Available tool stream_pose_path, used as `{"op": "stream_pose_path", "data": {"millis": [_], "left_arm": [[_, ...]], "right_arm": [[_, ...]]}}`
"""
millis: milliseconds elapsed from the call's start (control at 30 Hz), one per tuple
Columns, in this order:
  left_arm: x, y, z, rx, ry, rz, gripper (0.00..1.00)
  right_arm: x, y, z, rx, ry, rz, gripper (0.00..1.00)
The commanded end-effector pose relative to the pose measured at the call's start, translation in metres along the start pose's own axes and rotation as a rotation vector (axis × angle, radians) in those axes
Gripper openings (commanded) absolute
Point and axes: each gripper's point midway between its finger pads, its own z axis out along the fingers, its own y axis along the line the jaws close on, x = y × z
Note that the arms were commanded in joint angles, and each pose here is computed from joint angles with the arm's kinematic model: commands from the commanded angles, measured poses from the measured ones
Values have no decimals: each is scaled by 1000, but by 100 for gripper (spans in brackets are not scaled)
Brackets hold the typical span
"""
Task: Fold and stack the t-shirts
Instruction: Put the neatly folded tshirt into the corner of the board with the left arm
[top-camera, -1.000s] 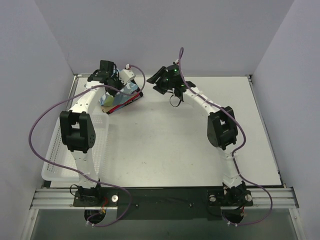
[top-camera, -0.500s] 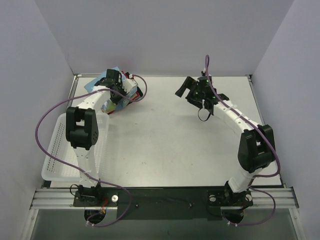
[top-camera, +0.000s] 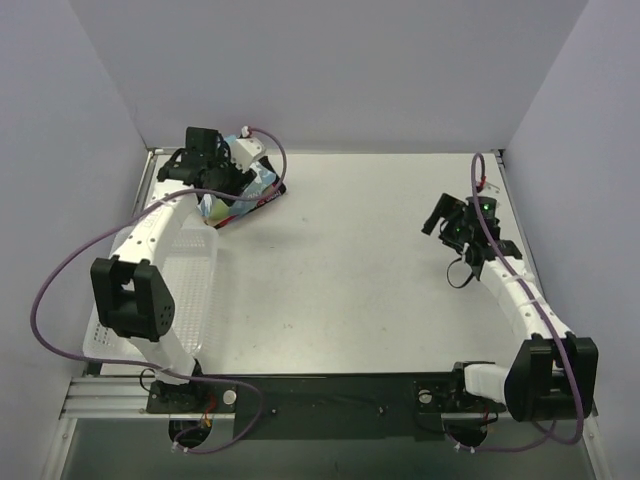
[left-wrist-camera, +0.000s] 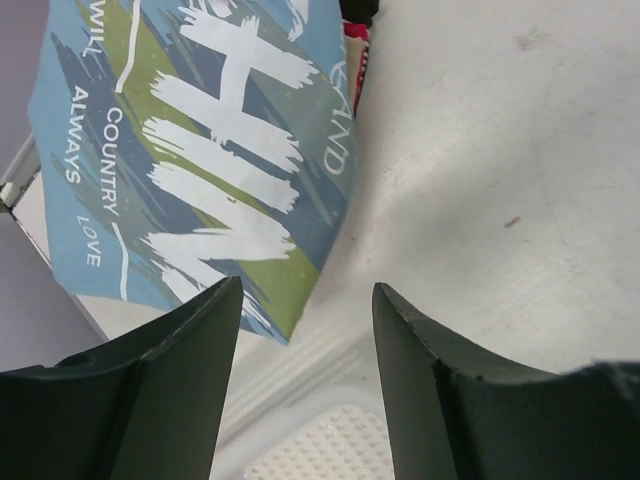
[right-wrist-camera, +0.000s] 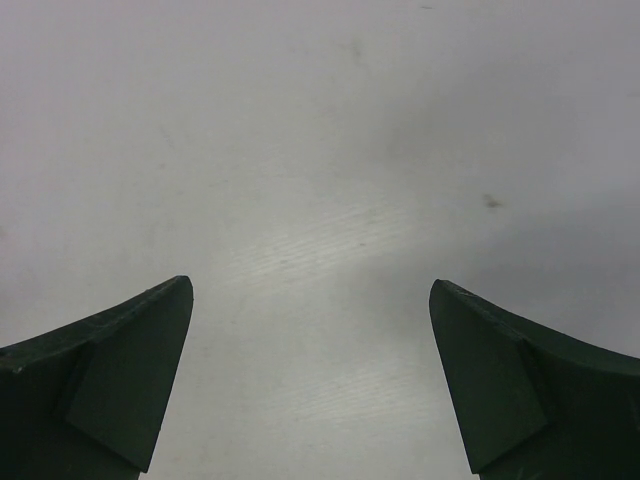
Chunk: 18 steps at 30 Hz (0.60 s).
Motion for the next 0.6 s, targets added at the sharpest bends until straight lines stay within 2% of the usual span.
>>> {"op": "stream_pose_path", "data": {"millis": [0,33,67,100,133,167,200,233,267,300,333,433,467,567], "left_arm": [[4,-30,-50,112,-58,-126,66],[1,-32,-68,104,-93,-136,67],[20,-46,-64,130,-63,-158,67],[11,-44,-81,90,-131,-161,68],[35,-55,-72,83,-93,-198,70],[26,-49,-84,6,-175,-250,71],[45,-56,-77,-44,-146,-300,72],[36,-55,-87,-99,-220,-368,73],[48,-59,-90,-178,-201,-396,78],[40,-70,-90,-199,-234,-456,83],[50,-68,-92,-289,-222,-502,85],[64,-91,-81,-274,-213,-499,86],[65,-92,-80,-275,-224,-545,87],[97,-85,-71,-392,-155,-597,88]], "right_arm": [[9,-55,-18,134,-57,-75,100],[8,-69,-19,157,-92,-61,100],[4,-73,-21,162,-126,-66,100],[13,-83,-22,179,-126,-65,100],[10,-87,-22,185,-154,-75,100],[16,-93,-23,194,-166,-88,100],[18,-98,-24,212,-177,-95,100],[23,-103,-24,215,-195,-112,100],[26,-104,-25,215,-208,-117,100],[31,-107,-23,210,-218,-138,100],[42,-110,-23,203,-212,-153,100],[47,-112,-22,183,-274,-144,100],[58,-115,-20,180,-269,-143,100],[60,-112,-18,143,-323,-149,100]]}}
